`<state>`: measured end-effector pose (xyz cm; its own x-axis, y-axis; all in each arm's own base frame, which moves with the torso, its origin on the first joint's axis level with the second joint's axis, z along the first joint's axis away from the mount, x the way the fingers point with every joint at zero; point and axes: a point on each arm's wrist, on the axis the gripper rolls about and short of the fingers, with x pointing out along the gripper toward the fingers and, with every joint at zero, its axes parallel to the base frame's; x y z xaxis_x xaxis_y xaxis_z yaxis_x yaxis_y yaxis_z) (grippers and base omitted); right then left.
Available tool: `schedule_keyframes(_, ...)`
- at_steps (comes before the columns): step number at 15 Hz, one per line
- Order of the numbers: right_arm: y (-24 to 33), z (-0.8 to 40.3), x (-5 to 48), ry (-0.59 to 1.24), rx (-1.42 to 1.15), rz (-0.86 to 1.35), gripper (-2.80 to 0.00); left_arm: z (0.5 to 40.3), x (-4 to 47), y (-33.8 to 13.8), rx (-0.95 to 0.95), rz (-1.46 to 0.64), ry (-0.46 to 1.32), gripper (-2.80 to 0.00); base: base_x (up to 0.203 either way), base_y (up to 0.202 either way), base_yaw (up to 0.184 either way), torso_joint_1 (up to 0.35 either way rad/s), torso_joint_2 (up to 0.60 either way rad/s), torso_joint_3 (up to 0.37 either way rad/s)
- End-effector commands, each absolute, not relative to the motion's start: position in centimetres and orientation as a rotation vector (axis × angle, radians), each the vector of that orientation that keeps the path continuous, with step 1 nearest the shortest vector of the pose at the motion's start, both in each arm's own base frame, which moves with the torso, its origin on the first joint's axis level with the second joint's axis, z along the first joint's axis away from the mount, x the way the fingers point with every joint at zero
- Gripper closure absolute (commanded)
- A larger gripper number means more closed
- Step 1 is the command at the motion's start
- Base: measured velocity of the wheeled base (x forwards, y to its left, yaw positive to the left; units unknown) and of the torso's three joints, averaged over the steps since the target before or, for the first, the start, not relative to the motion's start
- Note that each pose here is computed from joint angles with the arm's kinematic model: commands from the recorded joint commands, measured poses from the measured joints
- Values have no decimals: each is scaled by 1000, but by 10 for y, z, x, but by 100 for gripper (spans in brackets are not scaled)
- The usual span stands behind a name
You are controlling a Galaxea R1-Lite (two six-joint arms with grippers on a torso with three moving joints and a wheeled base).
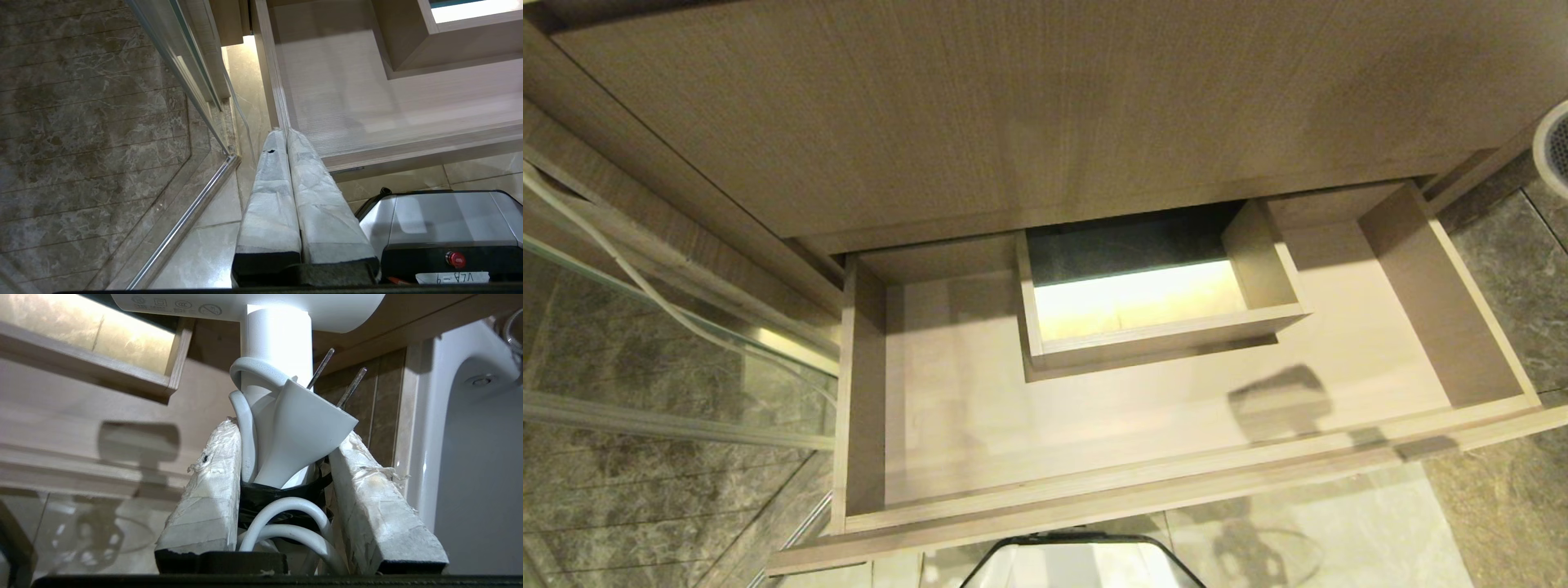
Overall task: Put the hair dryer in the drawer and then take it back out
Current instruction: Place it on the countertop
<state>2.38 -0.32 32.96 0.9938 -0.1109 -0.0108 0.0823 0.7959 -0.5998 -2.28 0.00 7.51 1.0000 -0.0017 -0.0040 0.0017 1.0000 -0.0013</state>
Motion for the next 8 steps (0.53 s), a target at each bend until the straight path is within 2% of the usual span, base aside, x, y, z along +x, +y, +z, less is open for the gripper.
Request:
schedule_keyframes(1, 12, 319, -7, 1, -663, -113, 0, 75, -23, 0, -2, -2, 5, 0, 0, 0, 0, 0, 0, 0)
schedule_keyframes(5, 21, 303, -26, -24, -634, -124, 0, 75, -23, 0, -2, -2, 3, 0, 0, 0, 0, 217, -385, -138)
schedule_keyframes(8, 24, 297, -32, -30, -636, -128, 0, 75, -23, 0, -2, -2, 5, 0, 0, 0, 0, 70, -478, -198)
